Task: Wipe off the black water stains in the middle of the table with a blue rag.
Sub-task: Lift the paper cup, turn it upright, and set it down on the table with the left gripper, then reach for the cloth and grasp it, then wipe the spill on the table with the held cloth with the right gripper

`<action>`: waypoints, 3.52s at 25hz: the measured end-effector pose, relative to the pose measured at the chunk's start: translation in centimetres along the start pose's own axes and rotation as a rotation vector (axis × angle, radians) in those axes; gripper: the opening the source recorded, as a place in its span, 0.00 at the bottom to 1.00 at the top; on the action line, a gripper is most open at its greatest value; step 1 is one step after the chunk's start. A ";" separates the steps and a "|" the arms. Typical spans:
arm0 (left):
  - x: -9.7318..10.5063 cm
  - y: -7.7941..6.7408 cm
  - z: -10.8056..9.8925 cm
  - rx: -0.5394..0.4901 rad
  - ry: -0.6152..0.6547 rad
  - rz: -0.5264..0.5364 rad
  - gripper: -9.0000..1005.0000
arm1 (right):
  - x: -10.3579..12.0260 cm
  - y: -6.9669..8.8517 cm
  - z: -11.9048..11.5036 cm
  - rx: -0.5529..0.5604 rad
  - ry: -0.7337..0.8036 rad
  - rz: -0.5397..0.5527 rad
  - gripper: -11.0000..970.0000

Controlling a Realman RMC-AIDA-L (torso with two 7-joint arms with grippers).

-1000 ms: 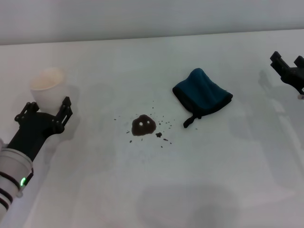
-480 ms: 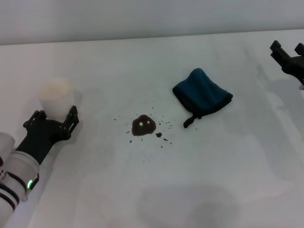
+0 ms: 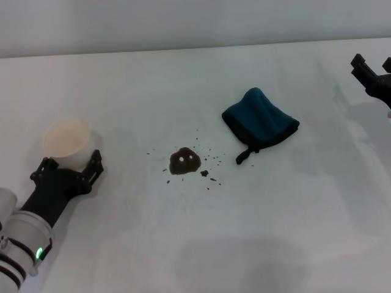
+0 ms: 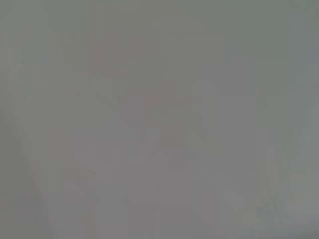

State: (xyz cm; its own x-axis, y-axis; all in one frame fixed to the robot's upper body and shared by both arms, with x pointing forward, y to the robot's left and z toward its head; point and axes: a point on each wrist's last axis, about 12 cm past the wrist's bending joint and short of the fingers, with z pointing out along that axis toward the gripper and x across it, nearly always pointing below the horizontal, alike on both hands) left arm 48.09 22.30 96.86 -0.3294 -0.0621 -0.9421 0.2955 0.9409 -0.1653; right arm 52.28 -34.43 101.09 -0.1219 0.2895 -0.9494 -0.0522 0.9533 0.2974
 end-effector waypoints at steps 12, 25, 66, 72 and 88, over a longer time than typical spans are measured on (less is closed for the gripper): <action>0.7 0.1 -1.5 -0.013 -0.028 -0.029 0.89 | 0.1 0.0 -0.5 -0.010 -0.011 0.004 0.87; 1.9 -1.5 -3.3 0.077 -0.018 -0.005 0.88 | -0.4 0.1 -0.7 -0.129 0.035 0.086 0.87; 1.7 4.1 -10.8 -0.060 -0.269 -0.077 0.88 | -6.2 16.2 9.0 -0.336 0.819 -0.662 0.85; 1.2 4.1 -10.2 -0.048 -0.279 -0.070 0.88 | -4.5 14.0 9.3 -0.276 0.817 -0.583 0.85; 1.0 4.6 -10.0 -0.096 -0.297 -0.087 0.88 | -2.6 12.4 8.9 -0.239 0.858 -0.517 0.56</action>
State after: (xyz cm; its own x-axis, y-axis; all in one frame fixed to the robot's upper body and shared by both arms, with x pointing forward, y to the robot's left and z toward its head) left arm 40.21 29.93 98.10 -0.0691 -0.2250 -0.9719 0.1874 0.9540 -0.2341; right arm 60.73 -22.56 106.34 -0.6902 -0.3993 -0.6034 -0.4836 0.8749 -0.0257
